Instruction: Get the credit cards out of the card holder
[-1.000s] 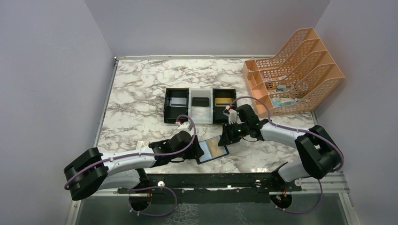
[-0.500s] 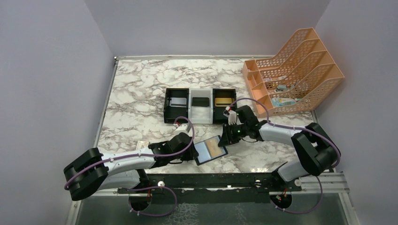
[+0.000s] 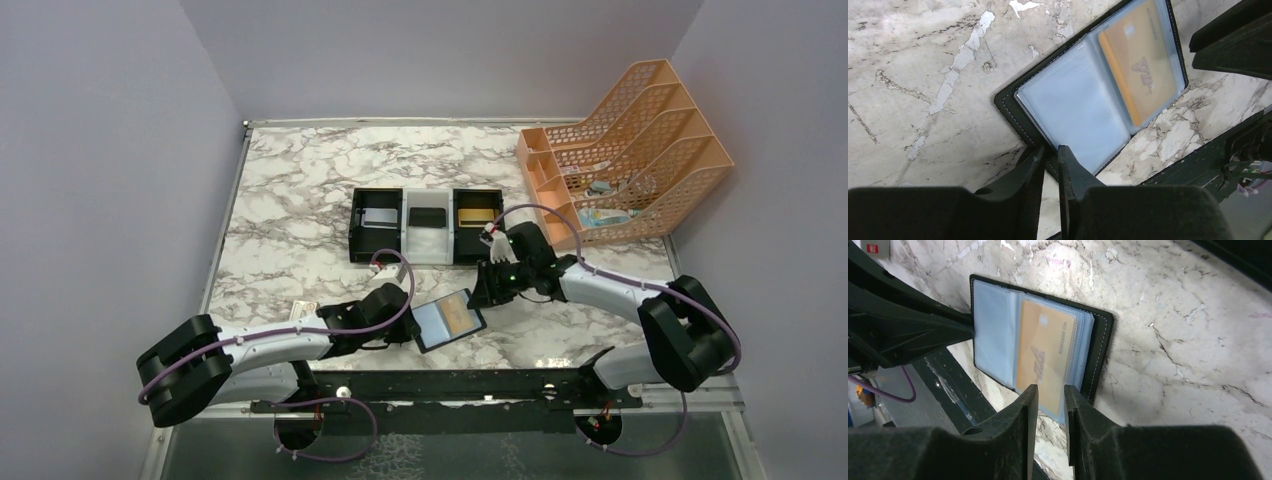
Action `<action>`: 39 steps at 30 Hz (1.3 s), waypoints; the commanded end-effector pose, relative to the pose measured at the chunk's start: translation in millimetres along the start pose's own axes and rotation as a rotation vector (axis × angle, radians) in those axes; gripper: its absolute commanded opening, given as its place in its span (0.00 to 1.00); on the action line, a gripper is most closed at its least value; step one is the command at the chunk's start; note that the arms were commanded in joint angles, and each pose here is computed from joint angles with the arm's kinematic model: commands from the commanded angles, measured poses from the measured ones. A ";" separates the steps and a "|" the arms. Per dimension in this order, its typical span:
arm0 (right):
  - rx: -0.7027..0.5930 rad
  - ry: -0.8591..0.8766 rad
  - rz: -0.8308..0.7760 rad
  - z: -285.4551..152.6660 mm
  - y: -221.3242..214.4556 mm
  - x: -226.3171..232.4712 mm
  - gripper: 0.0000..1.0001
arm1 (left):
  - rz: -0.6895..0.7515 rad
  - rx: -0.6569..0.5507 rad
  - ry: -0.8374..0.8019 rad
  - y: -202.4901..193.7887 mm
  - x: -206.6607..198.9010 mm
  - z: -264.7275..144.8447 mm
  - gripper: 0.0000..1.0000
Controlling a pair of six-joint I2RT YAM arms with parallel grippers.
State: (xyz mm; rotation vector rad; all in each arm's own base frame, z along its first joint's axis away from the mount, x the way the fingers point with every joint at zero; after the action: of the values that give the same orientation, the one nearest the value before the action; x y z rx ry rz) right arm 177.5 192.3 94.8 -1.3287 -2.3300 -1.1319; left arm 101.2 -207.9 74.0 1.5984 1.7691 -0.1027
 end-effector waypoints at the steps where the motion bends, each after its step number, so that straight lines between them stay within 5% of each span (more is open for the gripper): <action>1: 0.022 0.073 -0.017 8.7 -3.4 1.8 0.27 | 0.029 0.009 0.040 -2.9 5.1 3.2 0.18; 30: -0.027 0.161 -0.021 -3.6 -1.2 18.7 0.21 | 0.057 -0.002 0.034 -1.0 2.6 2.8 0.13; 39: -0.052 0.307 -0.028 -8.6 3.0 34.9 0.21 | 0.060 -0.017 0.031 0.9 2.4 1.5 0.13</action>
State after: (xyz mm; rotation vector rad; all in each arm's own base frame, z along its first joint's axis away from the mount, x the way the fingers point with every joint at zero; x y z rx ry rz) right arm 165.0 202.5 106.6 -1.1698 -2.1870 -1.2298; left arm 103.2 -211.2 74.1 1.6371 1.7489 -0.0778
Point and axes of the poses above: each gripper's point midway between its finger pads, its own z axis out along the fingers, its own x axis along the line the jaws close on, y = z × x, the point moved 7 cm from there along -z, back along the fingers, and after that the axes turned 7 degrees about -z, right-handed, at the moved point
